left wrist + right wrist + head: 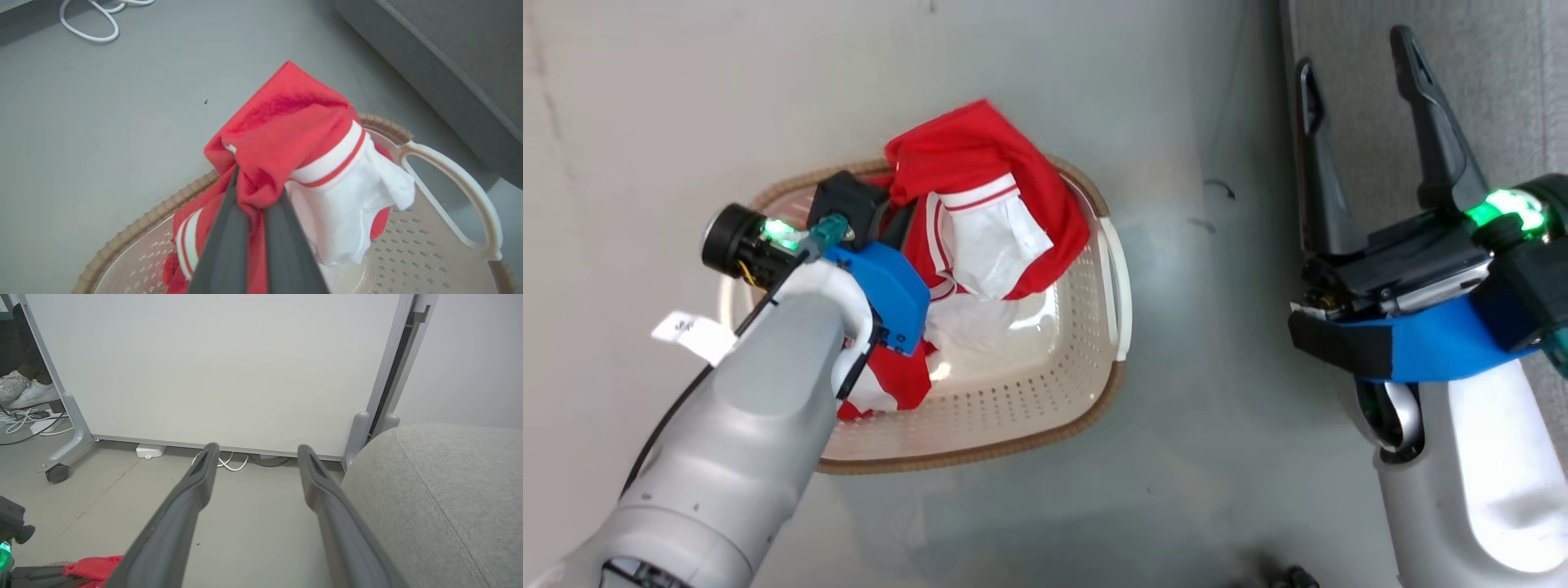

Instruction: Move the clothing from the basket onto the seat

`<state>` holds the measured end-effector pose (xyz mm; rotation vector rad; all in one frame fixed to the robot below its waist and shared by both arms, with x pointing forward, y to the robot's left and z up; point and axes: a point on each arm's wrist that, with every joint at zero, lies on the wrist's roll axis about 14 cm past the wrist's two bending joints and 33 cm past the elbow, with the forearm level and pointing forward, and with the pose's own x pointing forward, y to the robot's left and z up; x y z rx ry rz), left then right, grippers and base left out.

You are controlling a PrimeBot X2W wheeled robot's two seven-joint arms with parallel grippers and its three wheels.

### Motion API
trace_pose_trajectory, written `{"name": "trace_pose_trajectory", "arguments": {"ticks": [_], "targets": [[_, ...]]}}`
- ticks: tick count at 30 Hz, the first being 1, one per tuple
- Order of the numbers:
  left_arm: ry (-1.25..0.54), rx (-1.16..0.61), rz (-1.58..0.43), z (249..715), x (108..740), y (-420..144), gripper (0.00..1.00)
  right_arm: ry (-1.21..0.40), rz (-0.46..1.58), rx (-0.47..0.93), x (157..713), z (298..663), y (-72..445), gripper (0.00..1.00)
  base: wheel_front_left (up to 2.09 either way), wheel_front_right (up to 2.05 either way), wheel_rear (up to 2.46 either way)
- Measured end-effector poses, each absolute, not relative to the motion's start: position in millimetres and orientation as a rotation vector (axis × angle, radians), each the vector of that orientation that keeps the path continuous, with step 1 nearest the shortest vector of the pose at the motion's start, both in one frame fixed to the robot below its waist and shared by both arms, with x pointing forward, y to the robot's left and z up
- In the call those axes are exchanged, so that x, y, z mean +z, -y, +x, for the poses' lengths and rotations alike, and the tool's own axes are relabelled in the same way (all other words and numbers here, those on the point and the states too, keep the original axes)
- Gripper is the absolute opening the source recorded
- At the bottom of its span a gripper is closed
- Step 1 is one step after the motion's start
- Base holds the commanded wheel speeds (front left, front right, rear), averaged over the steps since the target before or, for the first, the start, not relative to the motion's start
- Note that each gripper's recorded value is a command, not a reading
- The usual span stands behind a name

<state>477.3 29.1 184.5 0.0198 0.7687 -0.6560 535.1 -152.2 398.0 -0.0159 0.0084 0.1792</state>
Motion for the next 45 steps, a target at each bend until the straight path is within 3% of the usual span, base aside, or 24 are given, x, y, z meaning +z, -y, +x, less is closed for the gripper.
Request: {"name": "trace_pose_trajectory", "arguments": {"ticks": [17, 31, 45], "targets": [[-0.474, -0.556, -0.015, 482, 314, -46, 0.0, 0.087, 0.019, 0.194, 473, 502, 140, 1.0, 0.0, 0.0, 0.0], [-0.126, -0.5, -0.046, 486, 449, -51, 0.0, 0.165, 0.034, 0.183, 525, 455, 143, 1.0, 0.0, 0.0, 0.0], [0.121, -0.589, -0.025, 469, 546, -22, 0.0, 0.229, 0.051, 0.173, 555, 424, 146, 1.0, 0.0, 0.0, 0.0]]}}
